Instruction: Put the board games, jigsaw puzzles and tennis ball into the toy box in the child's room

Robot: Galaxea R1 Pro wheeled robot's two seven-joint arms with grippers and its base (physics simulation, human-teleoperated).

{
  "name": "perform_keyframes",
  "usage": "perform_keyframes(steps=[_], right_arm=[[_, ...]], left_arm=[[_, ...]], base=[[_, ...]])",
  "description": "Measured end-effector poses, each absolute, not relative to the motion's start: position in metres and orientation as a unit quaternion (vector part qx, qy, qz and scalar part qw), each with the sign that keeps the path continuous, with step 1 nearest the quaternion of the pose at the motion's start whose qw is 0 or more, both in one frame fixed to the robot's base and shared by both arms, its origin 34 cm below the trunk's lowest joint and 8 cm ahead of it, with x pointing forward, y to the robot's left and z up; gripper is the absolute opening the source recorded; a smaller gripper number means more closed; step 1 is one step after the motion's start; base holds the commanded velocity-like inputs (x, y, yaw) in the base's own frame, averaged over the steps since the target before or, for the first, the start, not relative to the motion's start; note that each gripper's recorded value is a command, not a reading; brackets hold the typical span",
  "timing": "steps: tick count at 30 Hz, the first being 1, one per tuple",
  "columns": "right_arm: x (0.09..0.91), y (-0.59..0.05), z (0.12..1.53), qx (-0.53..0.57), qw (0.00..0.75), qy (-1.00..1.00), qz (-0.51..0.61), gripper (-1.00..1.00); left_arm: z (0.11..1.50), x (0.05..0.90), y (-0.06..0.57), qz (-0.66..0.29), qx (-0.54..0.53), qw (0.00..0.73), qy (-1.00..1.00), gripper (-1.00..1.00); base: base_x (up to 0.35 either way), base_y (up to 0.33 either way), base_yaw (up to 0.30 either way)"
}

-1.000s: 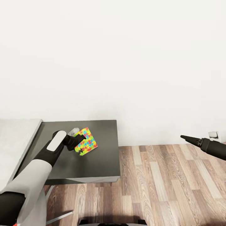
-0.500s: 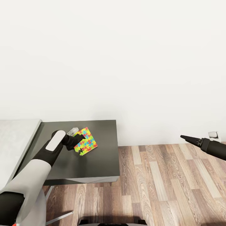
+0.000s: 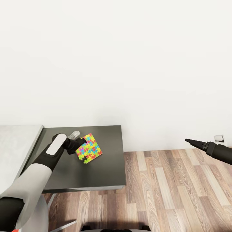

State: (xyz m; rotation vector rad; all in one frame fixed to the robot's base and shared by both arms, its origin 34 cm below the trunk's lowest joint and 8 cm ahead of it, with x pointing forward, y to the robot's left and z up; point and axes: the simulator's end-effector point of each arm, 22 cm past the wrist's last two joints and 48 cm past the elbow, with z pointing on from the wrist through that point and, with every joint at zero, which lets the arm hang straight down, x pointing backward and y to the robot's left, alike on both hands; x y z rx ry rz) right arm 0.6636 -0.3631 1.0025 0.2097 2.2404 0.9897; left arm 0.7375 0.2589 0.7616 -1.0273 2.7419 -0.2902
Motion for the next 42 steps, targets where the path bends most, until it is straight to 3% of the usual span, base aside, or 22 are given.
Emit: perform_keyframes(steps=[25,42], right_arm=[[0.6638,-0.3631,1.0023,0.080,0.335,0.859,0.379,1.00],[0.6638,-0.3634,1.0023,0.081,0.335,0.859,0.379,1.00]], left_arm=[[0.7610,0.7371,0.2599,-0.097,-0.347,0.099,0.927,1.00],[0.7609,0.7371,0.2583,-0.098,-0.347,0.098,0.928,1.00]], base=[[0.023,0.017,-0.006],[0.000,0.000,-0.223]])
